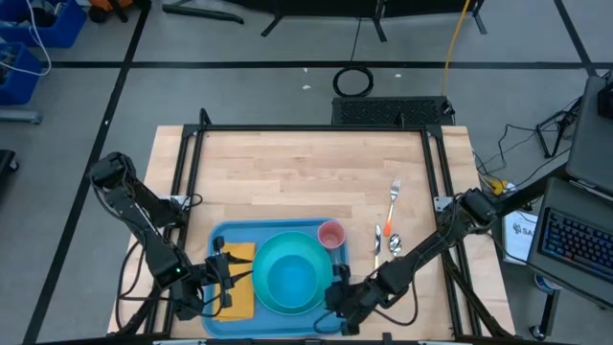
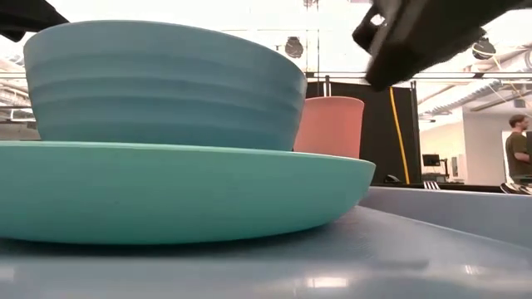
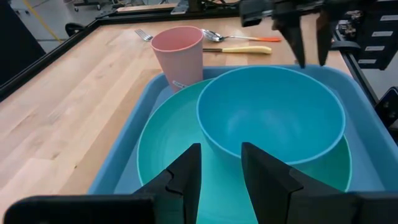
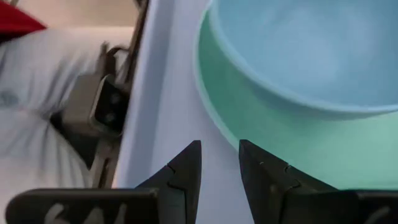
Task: Set up tray
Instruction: Adjust the green plate on the blue tray
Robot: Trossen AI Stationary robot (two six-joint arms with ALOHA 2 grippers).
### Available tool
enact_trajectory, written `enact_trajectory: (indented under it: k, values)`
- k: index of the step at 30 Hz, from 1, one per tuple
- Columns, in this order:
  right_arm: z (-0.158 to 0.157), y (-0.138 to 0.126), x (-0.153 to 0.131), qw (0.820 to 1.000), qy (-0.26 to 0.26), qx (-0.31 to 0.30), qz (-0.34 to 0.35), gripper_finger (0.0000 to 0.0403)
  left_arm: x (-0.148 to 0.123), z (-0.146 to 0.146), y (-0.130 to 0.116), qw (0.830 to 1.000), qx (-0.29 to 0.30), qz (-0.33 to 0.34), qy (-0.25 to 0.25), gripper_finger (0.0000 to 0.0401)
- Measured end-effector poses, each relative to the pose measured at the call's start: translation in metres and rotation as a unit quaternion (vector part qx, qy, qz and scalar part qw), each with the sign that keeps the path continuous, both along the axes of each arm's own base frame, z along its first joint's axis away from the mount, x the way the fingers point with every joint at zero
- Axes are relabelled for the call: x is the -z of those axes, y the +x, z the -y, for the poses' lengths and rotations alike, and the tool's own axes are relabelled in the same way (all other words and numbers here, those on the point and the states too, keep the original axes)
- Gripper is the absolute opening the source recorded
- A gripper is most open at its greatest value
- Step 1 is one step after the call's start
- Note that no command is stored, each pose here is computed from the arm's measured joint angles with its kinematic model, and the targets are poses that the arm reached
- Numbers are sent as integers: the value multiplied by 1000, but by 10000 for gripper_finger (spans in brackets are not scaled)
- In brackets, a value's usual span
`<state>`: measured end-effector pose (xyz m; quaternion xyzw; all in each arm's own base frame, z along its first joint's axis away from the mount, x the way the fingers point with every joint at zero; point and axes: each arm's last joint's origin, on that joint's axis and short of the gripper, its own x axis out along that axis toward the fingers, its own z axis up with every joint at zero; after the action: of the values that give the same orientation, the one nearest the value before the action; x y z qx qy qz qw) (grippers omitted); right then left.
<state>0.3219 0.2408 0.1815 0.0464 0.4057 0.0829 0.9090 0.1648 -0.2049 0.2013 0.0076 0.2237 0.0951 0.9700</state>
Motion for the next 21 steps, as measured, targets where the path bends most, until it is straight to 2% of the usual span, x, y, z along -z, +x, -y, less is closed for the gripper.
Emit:
enact_trajectory:
  k: [5, 8, 15, 21]
  values:
    - [-9, -7, 0, 999, -22, -38, 8, 114, 0, 0, 0, 1000, 0, 0, 0, 120]
    - [-11, -6, 2, 999, -26, -38, 15, 133, 0, -1, 1, 1000, -2, 0, 0, 120]
    - [-10, 8, 27, 997, -61, -47, 31, 179, 0, -1, 1, 1000, -3, 1, -1, 120]
    - [-9, 10, 25, 996, -67, -46, 40, 181, 0, -1, 1, 1000, -2, 1, 0, 120]
